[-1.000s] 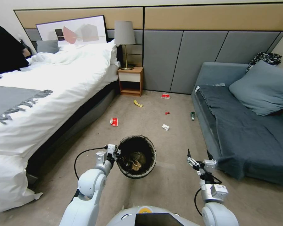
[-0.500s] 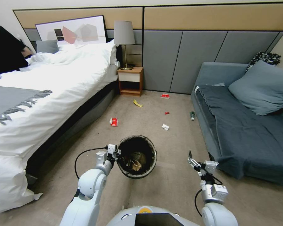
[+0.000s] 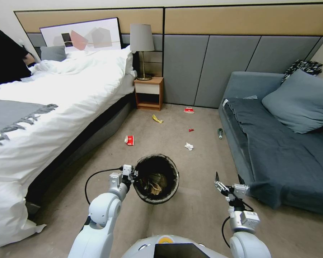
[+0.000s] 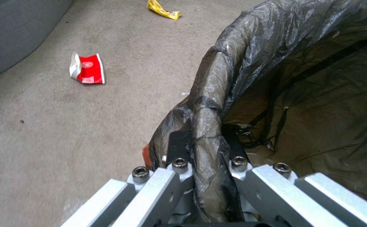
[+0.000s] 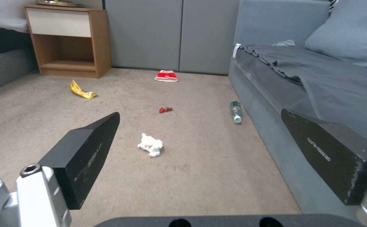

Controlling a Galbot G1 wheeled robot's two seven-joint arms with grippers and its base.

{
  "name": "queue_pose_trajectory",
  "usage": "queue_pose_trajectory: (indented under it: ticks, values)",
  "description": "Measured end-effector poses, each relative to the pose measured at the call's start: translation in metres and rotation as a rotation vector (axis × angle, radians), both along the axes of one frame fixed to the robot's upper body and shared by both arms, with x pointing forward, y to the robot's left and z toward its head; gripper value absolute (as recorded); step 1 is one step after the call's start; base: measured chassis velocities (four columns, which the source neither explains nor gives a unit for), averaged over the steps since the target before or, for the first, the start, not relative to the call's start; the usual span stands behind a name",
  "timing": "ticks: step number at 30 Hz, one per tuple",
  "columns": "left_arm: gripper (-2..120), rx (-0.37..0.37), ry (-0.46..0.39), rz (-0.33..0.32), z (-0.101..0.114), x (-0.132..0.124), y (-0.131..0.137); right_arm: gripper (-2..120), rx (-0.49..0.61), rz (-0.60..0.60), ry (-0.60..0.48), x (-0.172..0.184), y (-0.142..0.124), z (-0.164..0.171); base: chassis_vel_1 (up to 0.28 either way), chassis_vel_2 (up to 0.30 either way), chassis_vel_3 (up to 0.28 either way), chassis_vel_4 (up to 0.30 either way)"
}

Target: Pick up the trash bin, then pick up the garbage from the floor and place it into the trash bin.

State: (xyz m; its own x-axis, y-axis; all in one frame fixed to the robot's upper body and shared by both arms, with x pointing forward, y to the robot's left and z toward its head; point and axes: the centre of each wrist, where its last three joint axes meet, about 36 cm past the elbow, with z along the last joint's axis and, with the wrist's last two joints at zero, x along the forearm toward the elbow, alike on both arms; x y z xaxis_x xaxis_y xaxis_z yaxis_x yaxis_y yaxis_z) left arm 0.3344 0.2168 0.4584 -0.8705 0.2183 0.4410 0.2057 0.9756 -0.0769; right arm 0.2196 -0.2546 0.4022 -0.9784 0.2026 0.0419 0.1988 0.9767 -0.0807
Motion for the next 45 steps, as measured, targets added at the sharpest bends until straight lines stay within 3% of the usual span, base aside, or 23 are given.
queue_pose_trajectory:
  ticks: [45]
  values:
    - [1,-0.003,-0.001,-0.005,0.0004,-0.0009,-0.0012,100,-0.004,0.005,0.016,-0.0022,0.0026,-0.0053,-0.123,0.126,0.127,-0.126]
